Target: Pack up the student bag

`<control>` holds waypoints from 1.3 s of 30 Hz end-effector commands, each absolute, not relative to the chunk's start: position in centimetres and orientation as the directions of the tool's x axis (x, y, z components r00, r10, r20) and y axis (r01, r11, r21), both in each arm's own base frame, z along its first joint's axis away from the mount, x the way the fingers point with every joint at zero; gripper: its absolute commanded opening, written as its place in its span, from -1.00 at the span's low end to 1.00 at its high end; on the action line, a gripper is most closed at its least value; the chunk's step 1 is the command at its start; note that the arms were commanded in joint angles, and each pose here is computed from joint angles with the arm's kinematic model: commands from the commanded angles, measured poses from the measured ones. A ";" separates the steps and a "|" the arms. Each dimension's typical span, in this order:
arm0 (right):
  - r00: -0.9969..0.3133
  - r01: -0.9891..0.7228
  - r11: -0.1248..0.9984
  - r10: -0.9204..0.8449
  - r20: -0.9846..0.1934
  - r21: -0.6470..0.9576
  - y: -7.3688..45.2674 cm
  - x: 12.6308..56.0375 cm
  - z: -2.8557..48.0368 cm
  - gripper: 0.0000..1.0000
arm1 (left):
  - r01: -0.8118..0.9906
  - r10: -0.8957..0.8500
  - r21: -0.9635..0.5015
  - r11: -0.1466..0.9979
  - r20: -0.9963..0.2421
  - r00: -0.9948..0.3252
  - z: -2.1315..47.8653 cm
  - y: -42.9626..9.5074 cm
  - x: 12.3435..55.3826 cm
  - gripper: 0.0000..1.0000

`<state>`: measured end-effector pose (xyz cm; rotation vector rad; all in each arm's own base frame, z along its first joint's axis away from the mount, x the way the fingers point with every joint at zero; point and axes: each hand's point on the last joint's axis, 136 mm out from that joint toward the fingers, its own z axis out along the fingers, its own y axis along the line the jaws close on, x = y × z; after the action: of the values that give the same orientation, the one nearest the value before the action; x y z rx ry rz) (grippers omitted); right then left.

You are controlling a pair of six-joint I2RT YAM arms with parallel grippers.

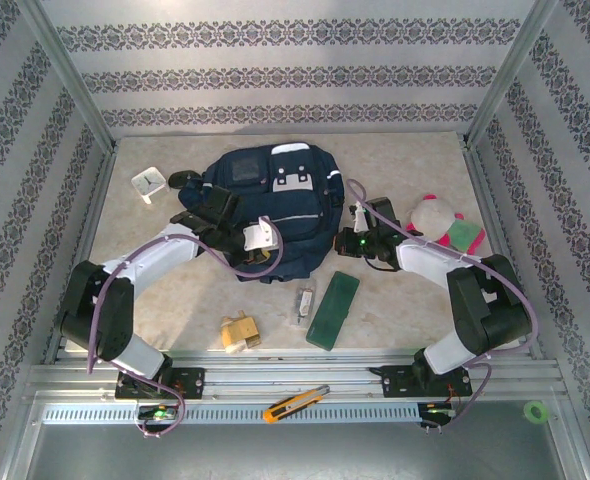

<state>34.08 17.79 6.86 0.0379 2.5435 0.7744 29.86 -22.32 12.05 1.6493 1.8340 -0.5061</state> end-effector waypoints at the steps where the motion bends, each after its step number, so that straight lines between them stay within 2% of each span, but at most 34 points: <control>1: -0.858 -0.053 0.881 0.200 -0.473 0.470 15.3 35.7 6.8 -0.93 | 0.983 0.742 0.089 0.158 -0.667 -0.059 13.1 -20.8 28.4 -0.89; 10: -0.847 -0.036 0.885 0.219 -0.484 0.464 14.2 36.4 6.8 -0.93 | 0.981 0.684 0.062 0.186 -0.725 -0.084 14.4 -20.9 27.1 -0.88; 19: -0.792 0.047 0.857 0.346 -0.504 0.514 11.9 42.6 6.3 -0.94 | 0.994 0.580 0.046 0.100 -0.815 -0.021 17.8 -22.0 24.2 -0.90; 24: -0.765 0.074 0.851 0.383 -0.518 0.519 10.5 44.4 6.5 -0.94 | 0.988 0.604 0.079 0.130 -0.797 -0.015 17.2 -21.4 24.5 -0.91; 30: -0.769 0.017 0.849 0.348 -0.536 0.528 11.0 43.8 7.7 -0.89 | 0.970 0.648 0.141 0.200 -0.761 -0.023 16.0 -20.8 26.8 -0.95; 32: -0.772 0.001 0.850 0.336 -0.539 0.528 11.0 43.5 8.1 -0.68 | 0.948 0.672 0.189 0.255 -0.740 -0.033 15.5 -20.3 28.4 -0.92; 35: -0.783 -0.016 0.834 0.333 -0.526 0.552 11.5 42.5 9.3 -0.19 | 0.895 0.685 0.279 0.348 -0.727 -0.040 15.1 -19.5 31.2 -0.87; 39: -0.765 -0.011 0.822 0.360 -0.534 0.569 11.2 40.4 11.9 0.03 | 0.868 0.696 0.332 0.370 -0.718 -0.022 14.1 -19.6 33.6 -0.81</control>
<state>41.22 11.59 8.98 0.2538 2.4053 0.7518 29.49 -20.09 12.76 1.4780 1.8242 -0.3971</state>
